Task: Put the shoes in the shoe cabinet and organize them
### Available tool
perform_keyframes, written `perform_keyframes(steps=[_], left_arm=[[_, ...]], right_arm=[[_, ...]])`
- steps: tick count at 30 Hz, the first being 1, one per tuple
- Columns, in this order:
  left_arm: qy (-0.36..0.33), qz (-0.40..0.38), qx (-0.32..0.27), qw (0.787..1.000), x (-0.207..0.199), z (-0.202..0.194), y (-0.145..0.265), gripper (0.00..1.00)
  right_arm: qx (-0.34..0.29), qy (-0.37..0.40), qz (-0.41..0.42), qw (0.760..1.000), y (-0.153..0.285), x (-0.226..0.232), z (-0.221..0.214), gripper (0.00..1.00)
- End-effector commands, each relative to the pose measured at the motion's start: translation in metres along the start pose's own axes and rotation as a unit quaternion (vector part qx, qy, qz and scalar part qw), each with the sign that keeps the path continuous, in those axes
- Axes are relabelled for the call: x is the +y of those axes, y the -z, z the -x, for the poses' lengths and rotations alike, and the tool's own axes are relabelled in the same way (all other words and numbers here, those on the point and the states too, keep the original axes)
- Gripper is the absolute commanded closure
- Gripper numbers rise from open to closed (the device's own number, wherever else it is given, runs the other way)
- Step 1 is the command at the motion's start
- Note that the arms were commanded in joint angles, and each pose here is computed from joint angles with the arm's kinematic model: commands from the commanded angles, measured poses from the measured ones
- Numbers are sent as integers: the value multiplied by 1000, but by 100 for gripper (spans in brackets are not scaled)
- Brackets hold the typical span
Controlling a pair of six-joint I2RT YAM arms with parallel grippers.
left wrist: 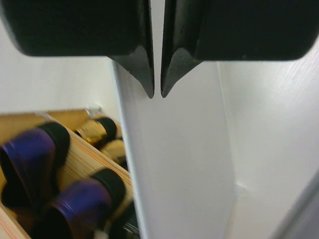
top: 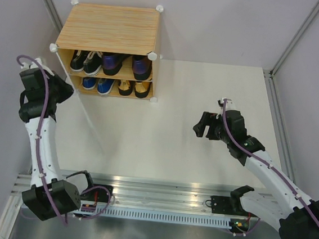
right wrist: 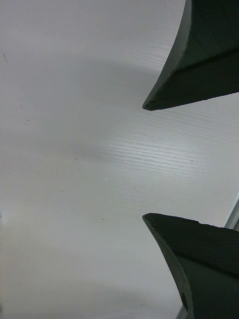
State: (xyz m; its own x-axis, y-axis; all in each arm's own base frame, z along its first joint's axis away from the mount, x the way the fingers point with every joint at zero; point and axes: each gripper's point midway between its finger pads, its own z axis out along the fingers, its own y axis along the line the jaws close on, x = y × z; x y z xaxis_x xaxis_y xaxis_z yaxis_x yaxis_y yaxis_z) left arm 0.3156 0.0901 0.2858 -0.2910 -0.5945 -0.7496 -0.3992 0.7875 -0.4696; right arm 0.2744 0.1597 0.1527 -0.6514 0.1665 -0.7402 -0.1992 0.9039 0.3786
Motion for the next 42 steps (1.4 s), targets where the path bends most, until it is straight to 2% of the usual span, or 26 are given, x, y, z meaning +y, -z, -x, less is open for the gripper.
perform_keyframes(steps=[1,4,7,8,10,11,14,15,18,21,22,24,25,26,27,28,31,36,41,42], left_arm=[[-93,-157,54,982,-66,-24,6,87],[-131,-185,74,971,-88,-38,8,87],[-137,-186,67,971,-91,-39,10,88],[-134,-164,60,976,-83,-38,6,90],[-105,-122,45,986,-72,-34,3,96],[-93,-77,30,992,-56,-31,-2,98],[-33,-18,6,999,-34,-32,-10,98],[-1,-6,4,1000,-31,-35,-13,98],[38,13,10,999,-26,-48,-34,98],[24,11,23,999,-49,-57,-61,98],[12,-17,19,1000,-77,-54,-65,98],[2,-9,19,1000,-91,-56,-91,98],[-15,-49,16,999,-131,-57,-89,98],[-20,-65,4,998,-147,-51,-95,98],[-29,-62,20,997,-154,-63,-112,98],[-35,-79,4,996,-177,-53,-110,98],[-57,-89,5,994,-200,-58,-131,98],[-72,-87,10,994,-206,-60,-149,98],[-83,-100,16,991,-205,-64,-139,98],[-89,-101,23,991,-201,-69,-137,92]], right_arm=[[-19,4,4,1000,4,4,8,13],[-26,4,2,1000,5,3,11,13],[-27,4,1,1000,6,3,11,13],[-26,5,1,1000,6,3,11,13],[-26,5,1,1000,5,3,11,13],[-26,5,1,1000,5,3,11,13],[-26,3,2,1000,5,3,11,13],[-25,3,3,1000,5,4,10,13],[-25,3,2,1000,5,3,10,13],[-25,4,1,1000,4,3,10,13],[-24,4,1,1000,4,3,10,13],[-24,3,-1,1000,4,2,10,13],[-21,5,-1,1000,3,2,8,13],[-20,4,-2,1000,2,1,8,13],[-20,4,-3,1000,2,1,8,13],[-25,6,-11,1000,2,-2,10,13],[-26,5,-17,1000,3,-4,10,13],[-25,6,-26,999,0,-7,9,13],[-25,8,-35,999,-1,-10,10,13],[-26,8,-35,999,0,-10,10,13]])
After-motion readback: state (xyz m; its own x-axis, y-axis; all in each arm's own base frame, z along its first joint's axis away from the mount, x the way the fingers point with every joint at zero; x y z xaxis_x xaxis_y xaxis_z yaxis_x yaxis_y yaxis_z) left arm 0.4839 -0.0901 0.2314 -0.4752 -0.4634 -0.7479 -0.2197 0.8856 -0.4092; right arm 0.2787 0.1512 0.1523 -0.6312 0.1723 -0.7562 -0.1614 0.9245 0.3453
